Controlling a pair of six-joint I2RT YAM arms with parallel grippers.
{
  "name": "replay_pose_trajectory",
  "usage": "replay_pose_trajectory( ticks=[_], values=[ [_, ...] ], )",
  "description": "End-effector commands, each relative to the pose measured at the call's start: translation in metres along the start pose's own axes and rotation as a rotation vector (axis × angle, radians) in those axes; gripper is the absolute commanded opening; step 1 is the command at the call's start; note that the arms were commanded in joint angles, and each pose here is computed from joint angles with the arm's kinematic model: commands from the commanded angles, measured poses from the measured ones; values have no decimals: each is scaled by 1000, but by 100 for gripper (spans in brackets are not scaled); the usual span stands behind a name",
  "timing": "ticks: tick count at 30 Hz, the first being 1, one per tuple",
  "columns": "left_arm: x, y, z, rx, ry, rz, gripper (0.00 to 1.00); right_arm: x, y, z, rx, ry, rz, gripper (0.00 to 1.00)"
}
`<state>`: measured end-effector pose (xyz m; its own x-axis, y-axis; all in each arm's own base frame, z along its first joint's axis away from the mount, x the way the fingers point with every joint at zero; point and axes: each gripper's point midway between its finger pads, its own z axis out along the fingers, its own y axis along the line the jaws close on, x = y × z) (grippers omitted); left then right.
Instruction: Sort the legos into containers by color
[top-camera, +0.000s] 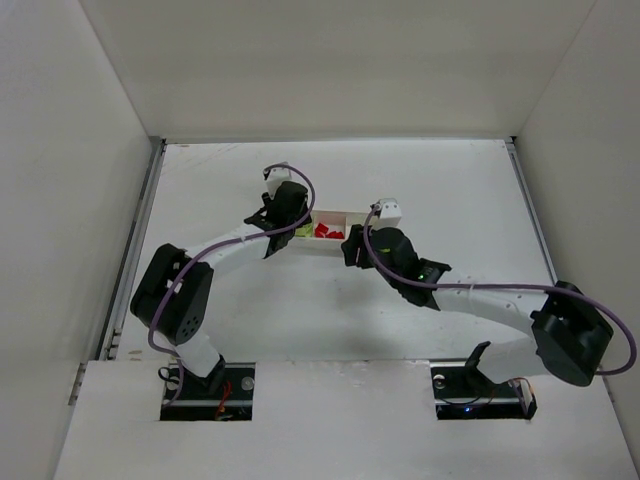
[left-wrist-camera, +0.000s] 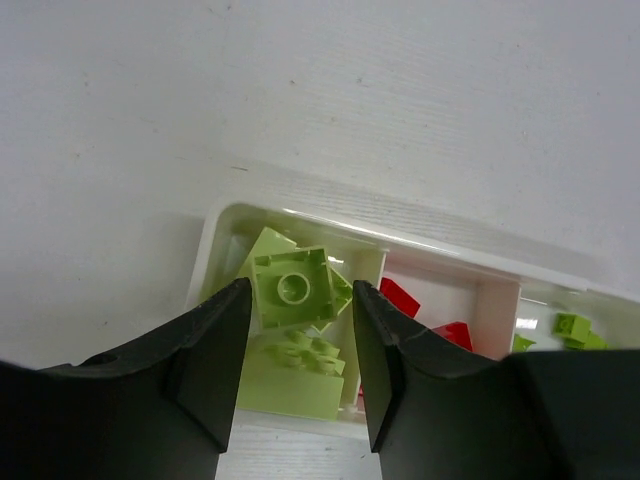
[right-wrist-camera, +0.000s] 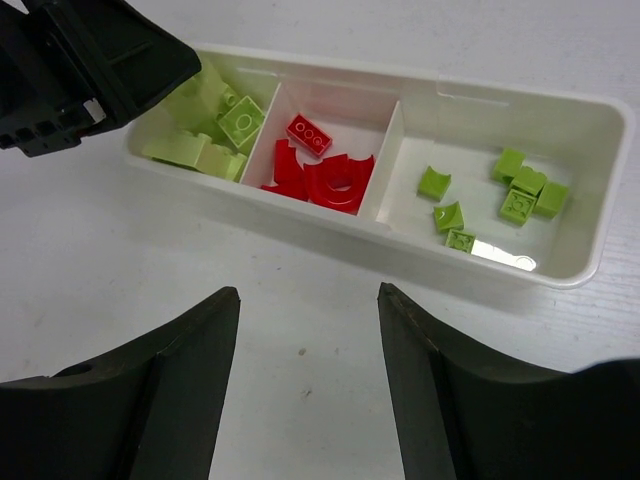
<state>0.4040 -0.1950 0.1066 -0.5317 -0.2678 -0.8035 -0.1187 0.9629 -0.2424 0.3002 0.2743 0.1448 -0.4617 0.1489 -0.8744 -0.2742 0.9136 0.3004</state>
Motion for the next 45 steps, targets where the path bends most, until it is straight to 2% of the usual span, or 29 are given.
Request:
replay_pose_trajectory(
  ticks=[1,8,12,16,17,19,22,23,26,29,31,34,35,36,40,45],
  values=[
    [-21,-4,-3,-24,-51,-8,44,-22,14,-8,-56,-76,29,64],
    [-25,-5,-16,-12,-57,-23,54,-29,8,-16,-50,-102,43,64],
    [-32,-6,-44,29,-93,-36,63,-36,-5,-18,-13,-144,56,64],
    [-34,14,-76,28,-150,-58,75,-52,-22,-29,60,-233,85,62],
    [-33,20,-84,28,-161,-63,80,-55,-29,-32,84,-257,94,60],
    [-29,37,-98,21,-176,-85,100,-60,-41,-36,131,-294,108,51],
    [-12,69,-112,-24,-185,-146,100,-66,-70,-40,224,-331,138,29],
    [-5,82,-116,-49,-192,-176,100,-68,-78,-41,248,-340,151,25],
    [11,118,-129,-116,-215,-238,100,-77,-95,-49,314,-373,188,23],
    [16,146,-144,-147,-244,-285,100,-85,-102,-60,345,-388,216,30],
    [16,159,-155,-155,-261,-326,100,-89,-116,-66,396,-405,235,48],
    [18,161,-159,-128,-241,-345,100,-88,-136,-72,466,-415,241,68],
    [21,159,-159,-116,-220,-343,100,-84,-144,-73,494,-414,241,79],
    [25,157,-158,-104,-193,-346,100,-80,-150,-75,514,-409,241,100],
    [41,157,-152,-104,-130,-368,100,-59,-170,-86,623,-360,226,100],
    [50,164,-143,-130,-116,-379,100,-47,-176,-89,633,-324,227,100]
  ],
)
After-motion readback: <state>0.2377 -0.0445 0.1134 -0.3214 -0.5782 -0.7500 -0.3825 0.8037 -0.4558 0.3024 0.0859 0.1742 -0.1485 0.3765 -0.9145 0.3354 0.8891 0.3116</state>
